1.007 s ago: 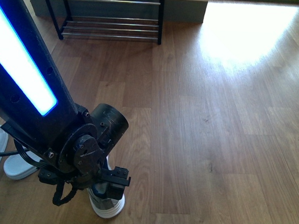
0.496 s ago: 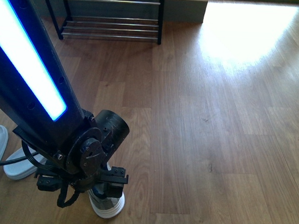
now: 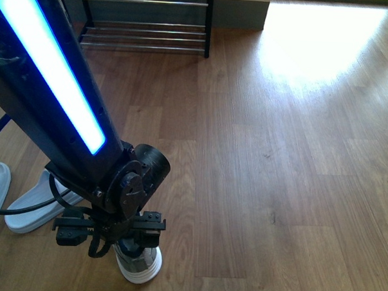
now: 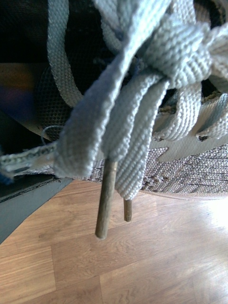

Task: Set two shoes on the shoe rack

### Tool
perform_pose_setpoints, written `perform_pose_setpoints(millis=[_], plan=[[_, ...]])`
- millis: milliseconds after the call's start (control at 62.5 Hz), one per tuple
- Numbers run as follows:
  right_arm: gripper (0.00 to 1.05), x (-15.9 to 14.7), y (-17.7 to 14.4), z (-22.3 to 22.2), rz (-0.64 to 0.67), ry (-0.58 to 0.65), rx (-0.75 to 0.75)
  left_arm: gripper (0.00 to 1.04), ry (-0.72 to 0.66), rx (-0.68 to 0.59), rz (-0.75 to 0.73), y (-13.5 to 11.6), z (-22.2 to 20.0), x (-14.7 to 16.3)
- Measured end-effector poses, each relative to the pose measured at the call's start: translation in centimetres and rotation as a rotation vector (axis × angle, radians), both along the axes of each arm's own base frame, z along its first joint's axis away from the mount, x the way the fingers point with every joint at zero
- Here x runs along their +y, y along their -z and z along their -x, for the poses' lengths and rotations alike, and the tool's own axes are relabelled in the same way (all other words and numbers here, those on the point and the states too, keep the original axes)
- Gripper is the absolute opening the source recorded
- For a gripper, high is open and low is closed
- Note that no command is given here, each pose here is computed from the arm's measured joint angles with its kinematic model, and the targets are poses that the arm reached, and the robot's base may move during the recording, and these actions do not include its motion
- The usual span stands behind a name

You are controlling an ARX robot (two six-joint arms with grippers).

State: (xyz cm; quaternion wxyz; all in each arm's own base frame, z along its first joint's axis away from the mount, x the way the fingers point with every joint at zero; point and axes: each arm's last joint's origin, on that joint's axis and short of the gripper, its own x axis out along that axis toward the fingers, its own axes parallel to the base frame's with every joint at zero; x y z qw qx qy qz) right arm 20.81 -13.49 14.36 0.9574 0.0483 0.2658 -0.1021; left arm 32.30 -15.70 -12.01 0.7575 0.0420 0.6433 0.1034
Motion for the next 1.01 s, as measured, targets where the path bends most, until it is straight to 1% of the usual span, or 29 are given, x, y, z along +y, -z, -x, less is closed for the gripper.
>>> perform_pose_setpoints(millis=[288, 480, 512, 528, 640, 656, 815, 831, 911, 975, 1007], plan=[[0.03, 0.0, 0.0, 0.0, 0.000, 0.000, 0.000, 0.95, -0.017, 0.004, -0.004, 1.3, -0.6, -0.4], [0.03, 0.0, 0.0, 0.0, 0.000, 0.000, 0.000, 0.95, -0.016, 0.004, -0.005, 1.4, -0.6, -0.4], [0.03, 0.0, 0.0, 0.0, 0.000, 0.000, 0.000, 0.92, -0.016, 0.005, -0.006, 1.4, -0.6, -0.4], [0.03, 0.0, 0.0, 0.0, 0.000, 0.000, 0.000, 0.88, -0.016, 0.005, -0.005, 1.4, -0.6, -0.4], [0.03, 0.0, 0.0, 0.0, 0.000, 0.000, 0.000, 0.74, -0.012, 0.012, -0.009, 1.7, -0.4, -0.4], [0.03, 0.0, 0.0, 0.0, 0.000, 0.000, 0.000, 0.70, -0.009, 0.014, -0.012, 1.8, -0.3, -0.4], [0.03, 0.0, 0.0, 0.0, 0.000, 0.000, 0.000, 0.50, 0.020, 0.022, -0.047, 2.3, 0.1, -0.5], [0.03, 0.0, 0.0, 0.0, 0.000, 0.000, 0.000, 0.47, 0.023, 0.023, -0.048, 2.3, 0.3, -0.5], [0.03, 0.0, 0.0, 0.0, 0.000, 0.000, 0.000, 0.38, 0.032, 0.026, -0.050, 2.5, 0.6, -0.6], [0.03, 0.0, 0.0, 0.0, 0.000, 0.000, 0.000, 0.27, 0.039, 0.027, -0.050, 2.5, 0.9, -0.7], [0.03, 0.0, 0.0, 0.0, 0.000, 0.000, 0.000, 0.23, 0.041, 0.029, -0.051, 2.6, 1.0, -0.7]])
